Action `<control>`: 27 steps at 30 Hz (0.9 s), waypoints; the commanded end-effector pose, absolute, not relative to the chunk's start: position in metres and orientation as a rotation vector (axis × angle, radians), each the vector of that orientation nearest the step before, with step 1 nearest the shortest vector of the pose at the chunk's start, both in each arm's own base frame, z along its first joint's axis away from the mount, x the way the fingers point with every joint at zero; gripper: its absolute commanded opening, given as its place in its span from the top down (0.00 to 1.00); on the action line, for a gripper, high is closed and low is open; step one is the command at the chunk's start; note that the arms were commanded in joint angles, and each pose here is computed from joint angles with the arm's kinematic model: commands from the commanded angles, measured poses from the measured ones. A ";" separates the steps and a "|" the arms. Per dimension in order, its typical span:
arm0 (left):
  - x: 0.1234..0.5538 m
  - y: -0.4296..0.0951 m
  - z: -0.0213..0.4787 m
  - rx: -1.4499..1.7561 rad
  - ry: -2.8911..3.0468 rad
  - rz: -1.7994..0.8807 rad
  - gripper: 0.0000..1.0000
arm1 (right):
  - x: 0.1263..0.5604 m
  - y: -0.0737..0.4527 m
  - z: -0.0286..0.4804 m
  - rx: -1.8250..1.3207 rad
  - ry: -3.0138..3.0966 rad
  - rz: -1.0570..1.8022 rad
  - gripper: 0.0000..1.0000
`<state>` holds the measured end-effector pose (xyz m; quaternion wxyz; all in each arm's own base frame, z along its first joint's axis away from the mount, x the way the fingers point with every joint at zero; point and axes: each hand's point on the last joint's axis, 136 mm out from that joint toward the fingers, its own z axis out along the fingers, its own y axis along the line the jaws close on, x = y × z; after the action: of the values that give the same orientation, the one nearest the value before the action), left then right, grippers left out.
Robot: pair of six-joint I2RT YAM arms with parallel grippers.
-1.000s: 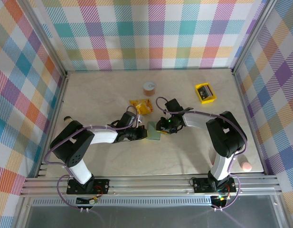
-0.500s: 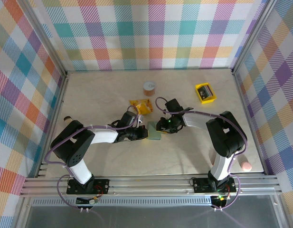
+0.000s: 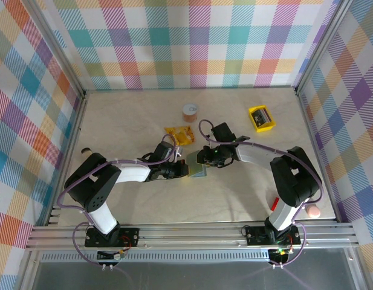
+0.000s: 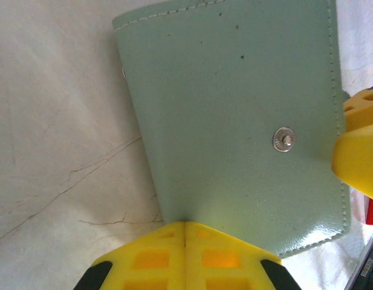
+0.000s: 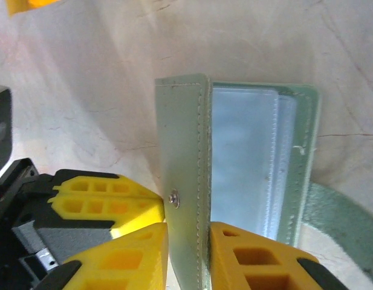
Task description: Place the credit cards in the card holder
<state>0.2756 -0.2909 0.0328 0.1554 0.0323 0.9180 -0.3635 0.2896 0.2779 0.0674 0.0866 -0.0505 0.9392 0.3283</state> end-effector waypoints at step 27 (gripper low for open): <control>0.260 -0.228 0.076 -0.021 2.557 -0.874 0.97 | 0.285 0.326 0.083 -0.239 2.819 0.924 0.63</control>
<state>0.2691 -0.2466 0.0844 0.2273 0.0117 0.9117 -0.3422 0.2834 0.3213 0.0860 0.0900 -0.0888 0.9391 0.3196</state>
